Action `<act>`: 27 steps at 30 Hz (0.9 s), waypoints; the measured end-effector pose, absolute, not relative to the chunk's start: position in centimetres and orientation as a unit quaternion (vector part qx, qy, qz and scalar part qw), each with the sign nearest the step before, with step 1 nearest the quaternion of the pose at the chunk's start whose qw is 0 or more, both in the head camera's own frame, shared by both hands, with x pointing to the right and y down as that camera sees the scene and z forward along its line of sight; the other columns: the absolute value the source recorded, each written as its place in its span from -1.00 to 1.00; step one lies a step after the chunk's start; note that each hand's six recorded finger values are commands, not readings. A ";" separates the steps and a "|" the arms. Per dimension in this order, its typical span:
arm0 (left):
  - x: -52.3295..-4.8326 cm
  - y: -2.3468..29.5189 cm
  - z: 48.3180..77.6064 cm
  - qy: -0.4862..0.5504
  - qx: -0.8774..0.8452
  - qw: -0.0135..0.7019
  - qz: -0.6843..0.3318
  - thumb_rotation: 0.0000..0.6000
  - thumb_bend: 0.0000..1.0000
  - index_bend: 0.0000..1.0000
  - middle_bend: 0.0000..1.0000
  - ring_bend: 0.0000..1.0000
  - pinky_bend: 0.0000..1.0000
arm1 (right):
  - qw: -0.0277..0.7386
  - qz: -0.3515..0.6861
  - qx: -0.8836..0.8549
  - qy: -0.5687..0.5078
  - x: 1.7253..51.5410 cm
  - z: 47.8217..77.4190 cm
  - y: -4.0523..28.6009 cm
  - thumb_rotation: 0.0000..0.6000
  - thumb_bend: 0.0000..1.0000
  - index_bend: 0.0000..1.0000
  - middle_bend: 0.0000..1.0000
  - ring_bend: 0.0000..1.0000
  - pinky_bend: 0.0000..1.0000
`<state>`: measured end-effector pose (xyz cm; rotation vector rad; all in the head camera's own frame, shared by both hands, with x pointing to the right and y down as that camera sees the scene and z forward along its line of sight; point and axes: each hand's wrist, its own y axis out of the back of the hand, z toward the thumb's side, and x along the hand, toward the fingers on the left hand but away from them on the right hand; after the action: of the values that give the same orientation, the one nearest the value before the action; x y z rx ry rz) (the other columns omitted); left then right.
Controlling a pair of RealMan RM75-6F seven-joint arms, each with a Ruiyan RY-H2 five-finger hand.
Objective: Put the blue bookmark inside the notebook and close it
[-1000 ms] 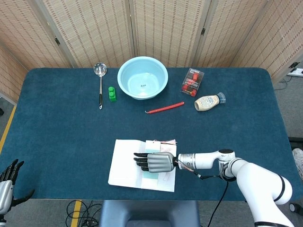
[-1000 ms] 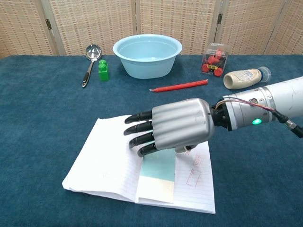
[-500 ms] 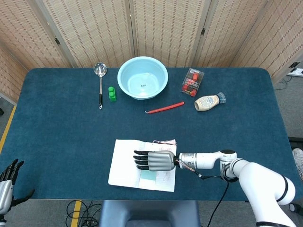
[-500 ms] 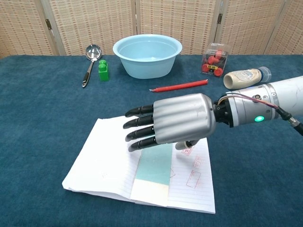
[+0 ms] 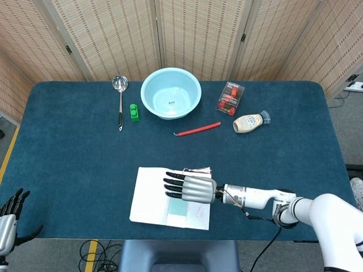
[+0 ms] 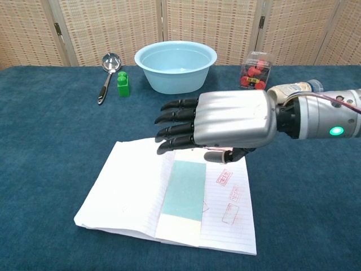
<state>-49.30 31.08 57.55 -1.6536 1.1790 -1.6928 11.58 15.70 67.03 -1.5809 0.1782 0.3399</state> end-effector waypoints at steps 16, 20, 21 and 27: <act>-45.6 26.7 59.3 0.386 -0.683 0.297 -0.544 1.00 -0.52 -0.74 -0.92 -0.81 -0.67 | 0.643 0.352 -0.679 -0.047 22.1 63.9 12.3 1.00 -0.11 -0.66 -0.71 -0.95 -1.00; -43.7 25.5 60.3 0.364 -0.709 0.314 -0.516 1.00 -0.52 -0.72 -0.92 -0.81 -0.67 | 0.618 0.408 -0.667 -0.084 25.7 63.1 12.8 1.00 -0.29 -0.66 -0.71 -0.95 -1.00; -43.3 25.2 60.5 0.358 -0.715 0.318 -0.509 1.00 -0.52 -0.72 -0.92 -0.81 -0.67 | 0.612 0.419 -0.665 -0.092 26.4 63.0 12.9 1.00 -0.35 -0.66 -0.71 -0.95 -1.00; -39.9 24.0 62.0 0.312 -0.753 0.349 -0.462 1.00 -0.52 -0.72 -0.92 -0.81 -0.67 | 0.577 0.477 -0.645 -0.151 31.1 61.4 13.9 1.00 -0.46 -0.66 -0.71 -0.95 -1.00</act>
<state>-39.92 23.98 61.97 -1.9529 0.8089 -1.1976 31.15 13.90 61.41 -1.5095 -0.3531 1.1168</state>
